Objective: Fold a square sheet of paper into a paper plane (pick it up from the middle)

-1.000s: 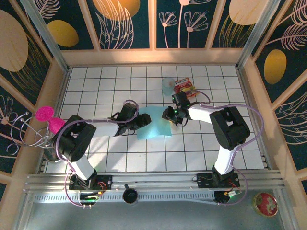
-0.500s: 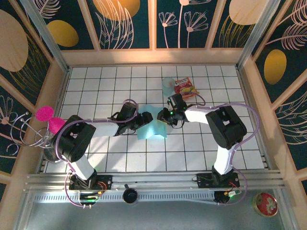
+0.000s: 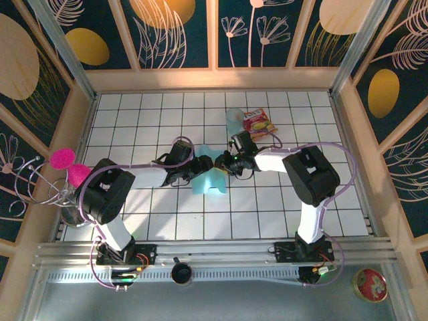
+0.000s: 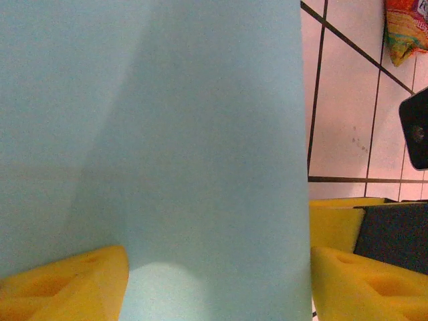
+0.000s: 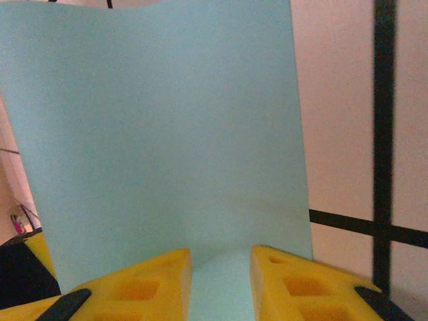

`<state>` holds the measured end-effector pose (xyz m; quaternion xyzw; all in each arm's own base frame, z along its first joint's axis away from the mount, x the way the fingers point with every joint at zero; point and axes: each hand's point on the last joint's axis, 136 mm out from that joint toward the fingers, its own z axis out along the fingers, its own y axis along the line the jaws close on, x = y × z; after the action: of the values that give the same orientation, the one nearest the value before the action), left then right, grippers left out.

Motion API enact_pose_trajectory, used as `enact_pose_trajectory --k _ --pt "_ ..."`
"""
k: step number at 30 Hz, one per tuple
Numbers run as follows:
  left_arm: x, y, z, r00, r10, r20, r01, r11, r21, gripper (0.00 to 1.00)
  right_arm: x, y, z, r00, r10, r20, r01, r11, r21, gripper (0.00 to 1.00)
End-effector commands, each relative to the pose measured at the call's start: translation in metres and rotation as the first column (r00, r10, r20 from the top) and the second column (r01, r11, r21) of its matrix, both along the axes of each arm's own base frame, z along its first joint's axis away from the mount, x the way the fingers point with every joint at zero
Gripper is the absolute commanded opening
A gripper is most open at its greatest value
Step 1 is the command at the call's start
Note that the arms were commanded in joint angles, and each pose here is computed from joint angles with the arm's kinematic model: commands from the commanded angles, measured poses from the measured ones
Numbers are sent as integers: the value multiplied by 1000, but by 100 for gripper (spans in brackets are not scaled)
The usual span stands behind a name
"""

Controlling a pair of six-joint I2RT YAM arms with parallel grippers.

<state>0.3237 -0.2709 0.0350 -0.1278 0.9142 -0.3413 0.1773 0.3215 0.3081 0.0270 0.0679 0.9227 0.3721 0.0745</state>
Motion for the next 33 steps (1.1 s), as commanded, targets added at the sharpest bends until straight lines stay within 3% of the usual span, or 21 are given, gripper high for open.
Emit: enact_pose_trajectory --k 1,7,12,17,21,27,33 --pt "-14 10 -28 995 2 -100 5 998 70 69 -11 9 -5 999 16 -43 -13 998 55 29" --pt "-11 10 -25 996 0 -87 7 997 80 56 -5 3 6 1000 -12 -20 14 997 80 29" --pt "0 5 -2 1000 -22 -10 22 997 67 42 12 -22 37 994 -89 70 80 988 133 30" --pt "13 -5 49 988 -66 139 66 998 0 32 23 -56 66 970 -168 175 137 975 176 35" --pt "17 -14 96 965 -91 245 117 988 -97 31 26 -69 92 947 -174 271 118 970 211 48" --pt "10 -31 160 930 -123 348 240 917 -318 31 15 -60 134 913 -123 388 -16 941 337 69" --pt "1 -41 179 922 -147 359 310 836 -453 30 1 -41 148 912 -52 407 -136 898 419 74"
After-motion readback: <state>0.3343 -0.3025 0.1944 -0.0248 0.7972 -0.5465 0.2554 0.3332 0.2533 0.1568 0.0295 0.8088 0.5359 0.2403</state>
